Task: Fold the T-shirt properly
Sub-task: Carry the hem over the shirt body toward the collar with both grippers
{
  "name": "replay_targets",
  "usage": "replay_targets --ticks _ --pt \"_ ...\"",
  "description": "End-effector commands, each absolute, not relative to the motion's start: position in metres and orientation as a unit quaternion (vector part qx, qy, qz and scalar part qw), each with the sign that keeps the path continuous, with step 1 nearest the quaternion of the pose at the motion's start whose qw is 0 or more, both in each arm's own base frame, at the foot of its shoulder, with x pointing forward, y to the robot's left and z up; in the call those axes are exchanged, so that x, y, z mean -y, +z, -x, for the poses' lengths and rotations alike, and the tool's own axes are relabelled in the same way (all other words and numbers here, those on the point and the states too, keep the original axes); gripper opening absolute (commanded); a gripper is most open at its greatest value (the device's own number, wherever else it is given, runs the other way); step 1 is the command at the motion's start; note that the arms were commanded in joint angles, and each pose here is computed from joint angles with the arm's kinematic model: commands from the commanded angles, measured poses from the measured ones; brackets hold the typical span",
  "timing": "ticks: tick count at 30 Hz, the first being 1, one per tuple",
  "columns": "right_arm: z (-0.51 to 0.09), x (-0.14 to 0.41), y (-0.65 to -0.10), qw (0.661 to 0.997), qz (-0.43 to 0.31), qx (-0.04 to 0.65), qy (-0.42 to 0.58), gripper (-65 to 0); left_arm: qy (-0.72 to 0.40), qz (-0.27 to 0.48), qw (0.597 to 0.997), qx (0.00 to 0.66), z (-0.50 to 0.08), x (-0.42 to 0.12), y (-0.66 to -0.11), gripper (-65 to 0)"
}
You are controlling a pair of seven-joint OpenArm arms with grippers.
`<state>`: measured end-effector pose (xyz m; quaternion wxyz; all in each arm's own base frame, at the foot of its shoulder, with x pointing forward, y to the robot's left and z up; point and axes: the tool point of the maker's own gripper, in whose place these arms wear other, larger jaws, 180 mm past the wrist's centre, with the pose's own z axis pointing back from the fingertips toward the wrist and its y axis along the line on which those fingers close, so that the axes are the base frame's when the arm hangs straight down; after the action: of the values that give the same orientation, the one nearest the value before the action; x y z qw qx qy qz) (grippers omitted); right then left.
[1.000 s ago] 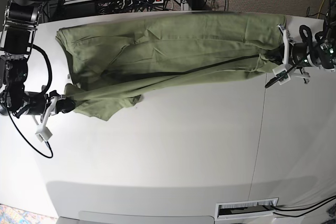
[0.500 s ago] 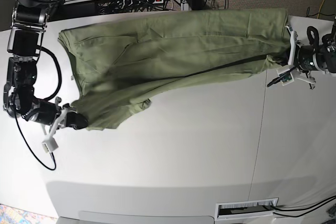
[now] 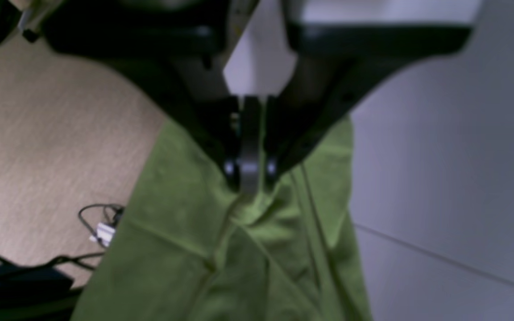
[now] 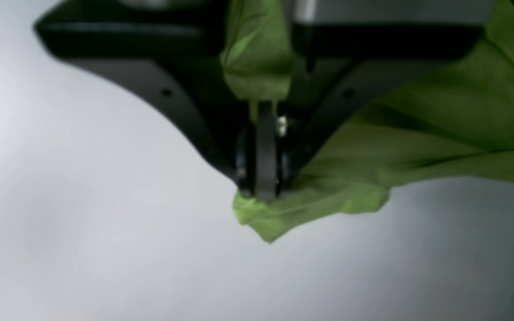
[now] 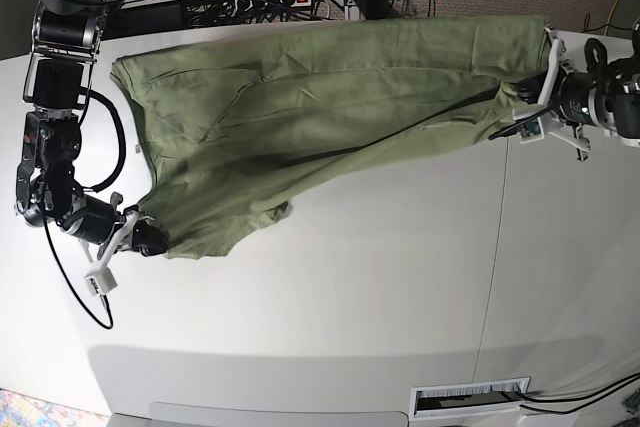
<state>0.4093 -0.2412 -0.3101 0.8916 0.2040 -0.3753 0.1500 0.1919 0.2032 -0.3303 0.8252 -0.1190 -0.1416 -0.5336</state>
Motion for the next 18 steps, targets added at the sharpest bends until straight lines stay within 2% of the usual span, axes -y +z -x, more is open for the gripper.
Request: replay_targets --ticks 1,7,12,18 --pt "-0.421 0.247 -0.286 0.880 -0.198 0.404 0.154 -65.0 -0.538 0.107 0.824 0.142 -0.196 -0.209 -0.322 -65.0" --pt "-0.415 0.249 -0.292 0.889 -0.194 0.382 0.159 -65.0 -0.544 0.084 0.827 0.111 -0.193 -0.227 -0.320 -65.0" --pt "-0.411 0.249 -0.296 0.895 -0.193 0.369 0.162 -65.0 -0.537 0.118 0.831 0.082 -0.178 -0.225 -0.316 -65.0" --pt "-0.399 0.236 -0.296 0.894 -0.240 0.341 0.164 -65.0 -0.535 0.132 0.831 0.074 -0.173 -0.223 -0.315 -65.0"
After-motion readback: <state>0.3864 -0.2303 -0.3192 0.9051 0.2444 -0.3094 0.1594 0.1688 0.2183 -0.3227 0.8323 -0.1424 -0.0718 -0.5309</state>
